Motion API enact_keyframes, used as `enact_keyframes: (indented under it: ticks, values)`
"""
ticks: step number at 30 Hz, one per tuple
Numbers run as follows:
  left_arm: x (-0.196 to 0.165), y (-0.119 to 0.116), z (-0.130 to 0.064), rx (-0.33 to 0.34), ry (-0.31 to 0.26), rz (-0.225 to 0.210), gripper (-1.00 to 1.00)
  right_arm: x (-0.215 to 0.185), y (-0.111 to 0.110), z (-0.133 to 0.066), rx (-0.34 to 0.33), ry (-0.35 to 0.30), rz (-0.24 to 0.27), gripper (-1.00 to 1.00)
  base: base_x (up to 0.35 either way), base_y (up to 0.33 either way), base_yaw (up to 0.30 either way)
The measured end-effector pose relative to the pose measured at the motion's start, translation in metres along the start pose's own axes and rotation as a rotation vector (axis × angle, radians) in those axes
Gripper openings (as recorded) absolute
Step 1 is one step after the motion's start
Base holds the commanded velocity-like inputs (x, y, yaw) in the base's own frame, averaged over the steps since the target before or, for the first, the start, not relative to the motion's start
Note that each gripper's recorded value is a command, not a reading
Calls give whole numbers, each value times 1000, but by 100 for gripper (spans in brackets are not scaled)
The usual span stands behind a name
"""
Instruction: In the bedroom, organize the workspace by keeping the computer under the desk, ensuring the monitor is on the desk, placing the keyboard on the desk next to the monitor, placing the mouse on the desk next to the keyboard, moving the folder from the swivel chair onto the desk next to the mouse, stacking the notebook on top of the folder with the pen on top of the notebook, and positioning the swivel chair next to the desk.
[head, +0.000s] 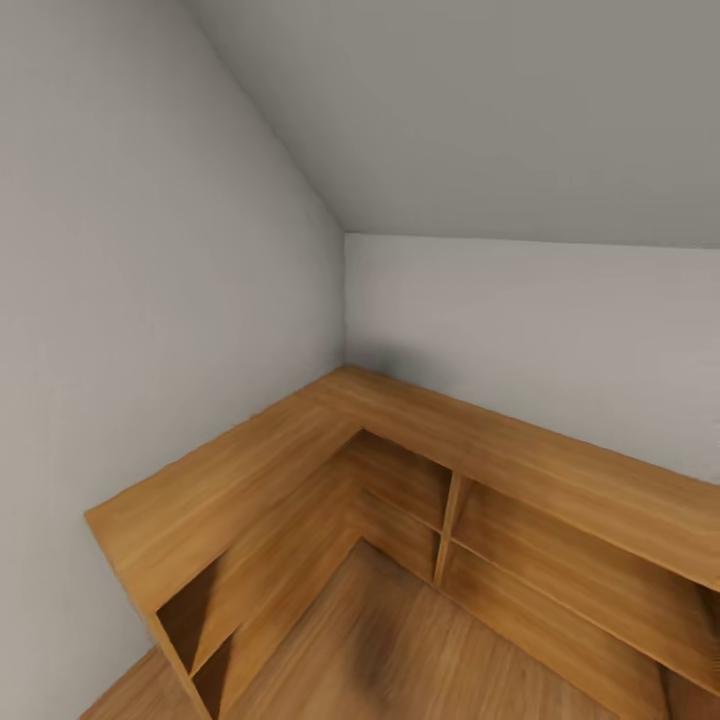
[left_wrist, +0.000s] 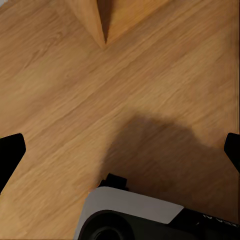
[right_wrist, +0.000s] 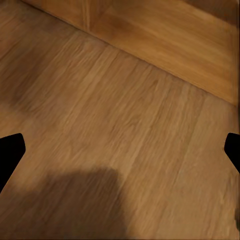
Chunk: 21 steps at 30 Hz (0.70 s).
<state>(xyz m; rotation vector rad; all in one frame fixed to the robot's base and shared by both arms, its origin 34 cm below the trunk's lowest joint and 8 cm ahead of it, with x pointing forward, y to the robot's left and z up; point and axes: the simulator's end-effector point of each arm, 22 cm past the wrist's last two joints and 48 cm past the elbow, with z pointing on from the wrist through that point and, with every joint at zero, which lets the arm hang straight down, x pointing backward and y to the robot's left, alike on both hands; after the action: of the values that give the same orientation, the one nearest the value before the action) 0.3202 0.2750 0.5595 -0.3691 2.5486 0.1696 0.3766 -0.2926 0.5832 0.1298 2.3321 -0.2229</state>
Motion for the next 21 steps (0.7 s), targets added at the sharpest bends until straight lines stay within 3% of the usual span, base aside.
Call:
enact_keyframes:
  ticks: [11,21]
  values:
    - [0,0,0,0,1,0,100,0,0,0,0,0,-1,100,302,0,-291]
    - [0,0,0,0,1,0,100,0,0,0,-1,0,-1,100,38,0,-294]
